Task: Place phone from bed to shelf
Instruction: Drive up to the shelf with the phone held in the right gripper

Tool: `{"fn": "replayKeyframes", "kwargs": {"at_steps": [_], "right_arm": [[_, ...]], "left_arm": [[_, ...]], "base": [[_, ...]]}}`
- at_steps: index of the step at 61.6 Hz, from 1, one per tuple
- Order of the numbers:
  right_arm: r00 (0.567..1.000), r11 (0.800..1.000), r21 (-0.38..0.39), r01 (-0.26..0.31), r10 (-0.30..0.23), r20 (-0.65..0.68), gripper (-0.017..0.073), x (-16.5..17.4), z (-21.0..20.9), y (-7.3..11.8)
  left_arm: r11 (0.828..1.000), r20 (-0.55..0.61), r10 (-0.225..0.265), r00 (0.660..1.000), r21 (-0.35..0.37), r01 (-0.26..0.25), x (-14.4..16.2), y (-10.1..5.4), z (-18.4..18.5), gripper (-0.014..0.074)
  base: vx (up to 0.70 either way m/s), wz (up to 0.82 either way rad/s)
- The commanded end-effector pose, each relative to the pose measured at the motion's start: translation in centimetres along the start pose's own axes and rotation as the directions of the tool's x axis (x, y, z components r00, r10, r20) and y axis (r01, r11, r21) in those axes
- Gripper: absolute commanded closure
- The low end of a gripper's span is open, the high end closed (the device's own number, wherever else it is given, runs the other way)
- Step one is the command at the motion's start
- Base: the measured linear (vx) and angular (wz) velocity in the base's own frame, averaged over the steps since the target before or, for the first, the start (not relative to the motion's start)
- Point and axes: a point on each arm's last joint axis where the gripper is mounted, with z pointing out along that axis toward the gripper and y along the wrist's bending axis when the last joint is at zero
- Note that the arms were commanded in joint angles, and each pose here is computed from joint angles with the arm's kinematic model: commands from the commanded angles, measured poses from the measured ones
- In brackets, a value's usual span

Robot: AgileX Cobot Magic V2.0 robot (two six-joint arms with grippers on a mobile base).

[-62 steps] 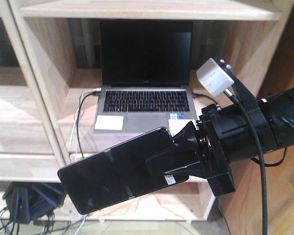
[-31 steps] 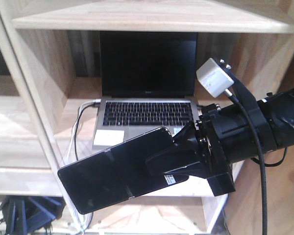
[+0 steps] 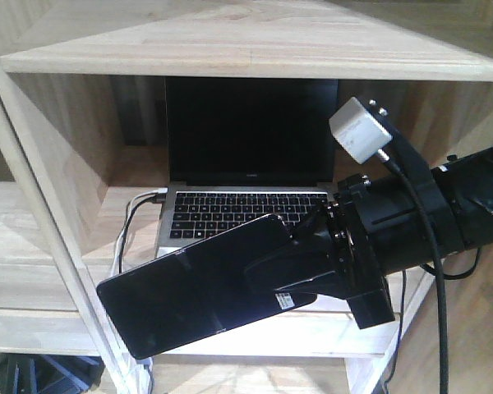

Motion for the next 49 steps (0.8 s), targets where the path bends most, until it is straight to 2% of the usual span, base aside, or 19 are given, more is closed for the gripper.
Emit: {"fn": "replayKeyframes", "kwargs": {"at_steps": [1,49], "right_arm": [[0.998,0.995,-0.093,0.032,-0.026,0.065,0.0561,-1.13,-0.84,2.02],[0.998,0.995,-0.093,0.032,-0.026,0.065,0.0561,-1.13,-0.84,2.02]], "left_arm": [[1.0,0.076,-0.009,0.997,-0.005,0.01,-0.61,0.06,-0.04,0.0593],[1.0,0.076,-0.009,0.997,-0.005,0.01,-0.61,0.06,-0.04,0.0593]], "base": [[0.09,0.0],[0.08,0.0]]}}
